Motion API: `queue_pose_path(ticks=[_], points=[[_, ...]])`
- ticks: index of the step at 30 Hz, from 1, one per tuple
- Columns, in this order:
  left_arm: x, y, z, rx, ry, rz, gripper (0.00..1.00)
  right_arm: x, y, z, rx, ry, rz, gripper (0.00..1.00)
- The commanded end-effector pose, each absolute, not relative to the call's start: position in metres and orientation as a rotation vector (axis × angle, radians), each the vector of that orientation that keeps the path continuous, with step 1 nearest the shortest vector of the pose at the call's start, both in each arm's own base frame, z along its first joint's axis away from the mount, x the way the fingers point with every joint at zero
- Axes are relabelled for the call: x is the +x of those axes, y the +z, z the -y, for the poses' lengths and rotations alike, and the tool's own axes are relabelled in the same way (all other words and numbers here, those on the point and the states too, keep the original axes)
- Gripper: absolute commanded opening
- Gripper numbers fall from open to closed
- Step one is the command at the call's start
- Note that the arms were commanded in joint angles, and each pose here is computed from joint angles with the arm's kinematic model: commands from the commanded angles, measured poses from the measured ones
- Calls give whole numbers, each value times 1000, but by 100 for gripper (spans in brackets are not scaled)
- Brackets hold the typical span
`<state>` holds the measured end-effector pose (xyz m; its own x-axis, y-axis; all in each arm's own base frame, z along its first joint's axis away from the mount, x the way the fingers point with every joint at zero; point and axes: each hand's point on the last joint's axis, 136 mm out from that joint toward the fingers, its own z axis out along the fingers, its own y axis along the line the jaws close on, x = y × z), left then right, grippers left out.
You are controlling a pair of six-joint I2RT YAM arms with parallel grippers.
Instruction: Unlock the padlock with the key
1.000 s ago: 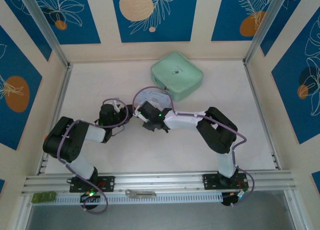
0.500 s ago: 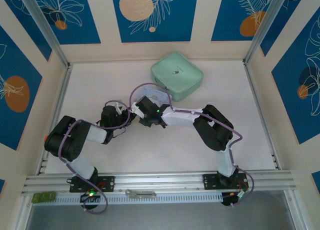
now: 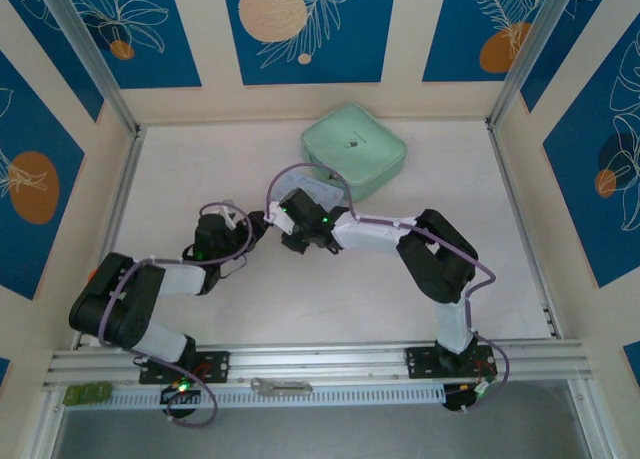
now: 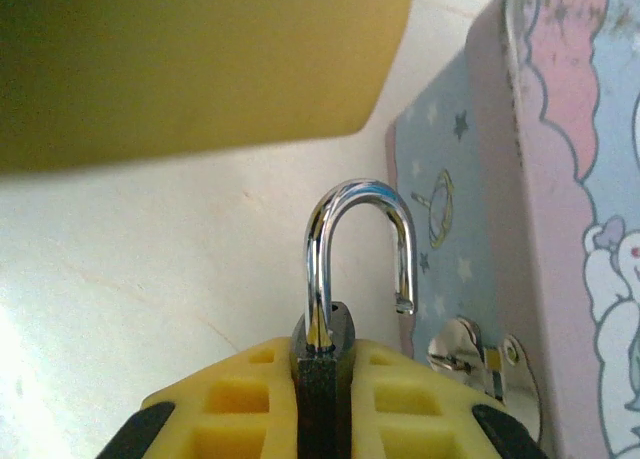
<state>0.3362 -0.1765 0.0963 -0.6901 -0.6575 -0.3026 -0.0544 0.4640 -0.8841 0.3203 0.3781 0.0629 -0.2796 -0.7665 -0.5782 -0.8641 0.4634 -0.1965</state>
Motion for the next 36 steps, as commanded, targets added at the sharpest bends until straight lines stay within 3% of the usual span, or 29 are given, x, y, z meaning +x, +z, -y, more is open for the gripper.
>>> queue_pose_path(ticks=[1, 8, 13, 25, 36], points=[[335, 104, 162, -594, -1136, -2046, 60, 304, 81, -396, -1374, 334, -2054, 0], [322, 103, 129, -662, -942, -2074, 75, 292, 106, -407, -1326, 428, -2032, 0], [312, 108, 113, -678, -850, -2071, 99, 287, 126, -393, -1196, 486, -2096, 0], [311, 111, 125, -632, -887, -2085, 100, 290, 167, -293, -572, 470, -2372, 0], [321, 112, 168, -526, -939, -2125, 100, 294, 140, -163, 11, 419, -2531, 0]])
